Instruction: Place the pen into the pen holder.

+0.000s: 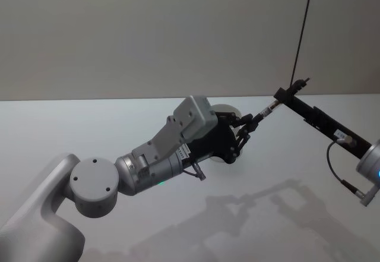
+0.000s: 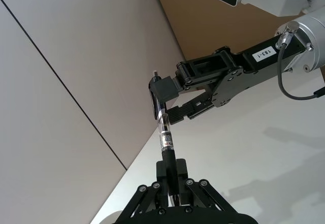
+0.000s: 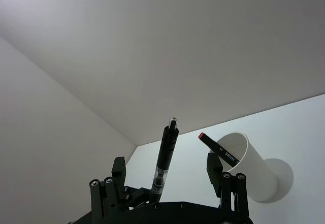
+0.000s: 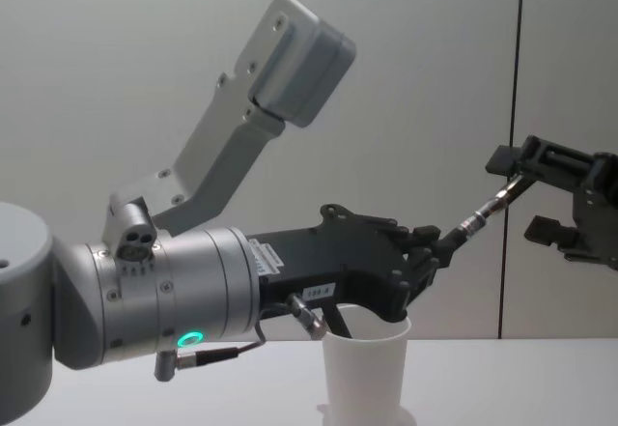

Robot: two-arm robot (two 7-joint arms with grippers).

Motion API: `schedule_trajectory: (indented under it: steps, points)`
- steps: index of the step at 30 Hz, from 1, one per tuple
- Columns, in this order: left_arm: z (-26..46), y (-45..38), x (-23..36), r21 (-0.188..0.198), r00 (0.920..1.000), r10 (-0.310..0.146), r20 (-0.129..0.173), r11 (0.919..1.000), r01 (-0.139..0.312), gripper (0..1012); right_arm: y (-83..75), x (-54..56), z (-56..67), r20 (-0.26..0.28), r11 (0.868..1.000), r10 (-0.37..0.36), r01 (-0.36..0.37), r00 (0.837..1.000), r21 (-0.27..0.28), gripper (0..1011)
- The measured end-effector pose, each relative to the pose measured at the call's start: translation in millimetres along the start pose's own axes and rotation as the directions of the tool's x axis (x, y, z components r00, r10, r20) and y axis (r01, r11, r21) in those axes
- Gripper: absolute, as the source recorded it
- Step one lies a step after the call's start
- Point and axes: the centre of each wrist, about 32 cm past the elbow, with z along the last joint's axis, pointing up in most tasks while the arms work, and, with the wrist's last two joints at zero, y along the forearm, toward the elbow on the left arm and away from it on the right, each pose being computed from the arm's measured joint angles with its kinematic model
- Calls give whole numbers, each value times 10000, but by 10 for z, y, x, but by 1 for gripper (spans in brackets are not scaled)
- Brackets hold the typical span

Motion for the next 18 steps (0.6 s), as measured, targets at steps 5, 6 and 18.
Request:
schedule_trajectory:
  steps: [5,6,18]
  points:
    - [0,0,0,-1,10000,0,0,10000,0,122,11,4,-6,-13,10000,13,-13,10000,20,1002]
    - [0,0,0,-1,10000,0,0,10000,0,122,13,4,-7,-14,10000,13,-13,10000,17,1002]
    - [0,0,0,-1,10000,0,0,10000,0,122,50,8,-23,-90,10000,11,-11,10000,44,839]
